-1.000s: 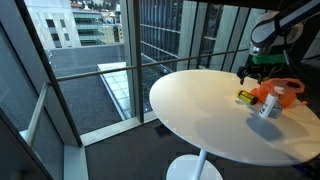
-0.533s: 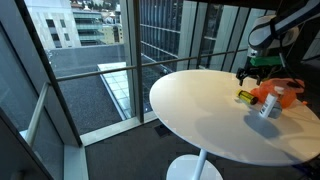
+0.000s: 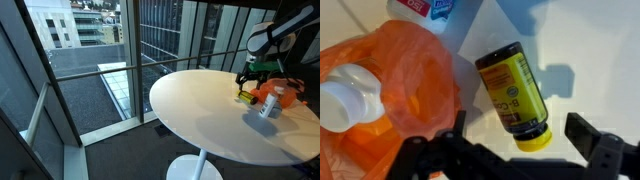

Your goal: Put the yellow and brown bottle in the plastic bag

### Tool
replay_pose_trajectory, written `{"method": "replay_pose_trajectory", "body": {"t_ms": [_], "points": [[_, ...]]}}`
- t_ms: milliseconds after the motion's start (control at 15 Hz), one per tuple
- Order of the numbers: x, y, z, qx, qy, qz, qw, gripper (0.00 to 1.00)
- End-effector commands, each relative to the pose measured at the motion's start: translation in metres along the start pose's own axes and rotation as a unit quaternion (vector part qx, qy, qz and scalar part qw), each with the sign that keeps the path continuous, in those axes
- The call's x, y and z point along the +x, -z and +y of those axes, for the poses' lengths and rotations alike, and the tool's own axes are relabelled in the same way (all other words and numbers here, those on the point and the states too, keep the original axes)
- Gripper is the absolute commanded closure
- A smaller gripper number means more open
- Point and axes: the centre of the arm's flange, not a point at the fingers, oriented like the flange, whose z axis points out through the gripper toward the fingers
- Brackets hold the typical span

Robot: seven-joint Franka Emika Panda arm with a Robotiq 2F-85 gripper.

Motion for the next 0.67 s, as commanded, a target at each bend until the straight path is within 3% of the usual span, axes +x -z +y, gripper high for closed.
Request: {"method": "replay_pose_trajectory", "body": {"t_ms": [0,600], "points": [[-0.001,-0.007,0.005,0.008,0.004,0.002,1.0000,0.00],[-0.014,-0.029,0.008,0.009,0.038,0.010,0.9992,0.00]]}}
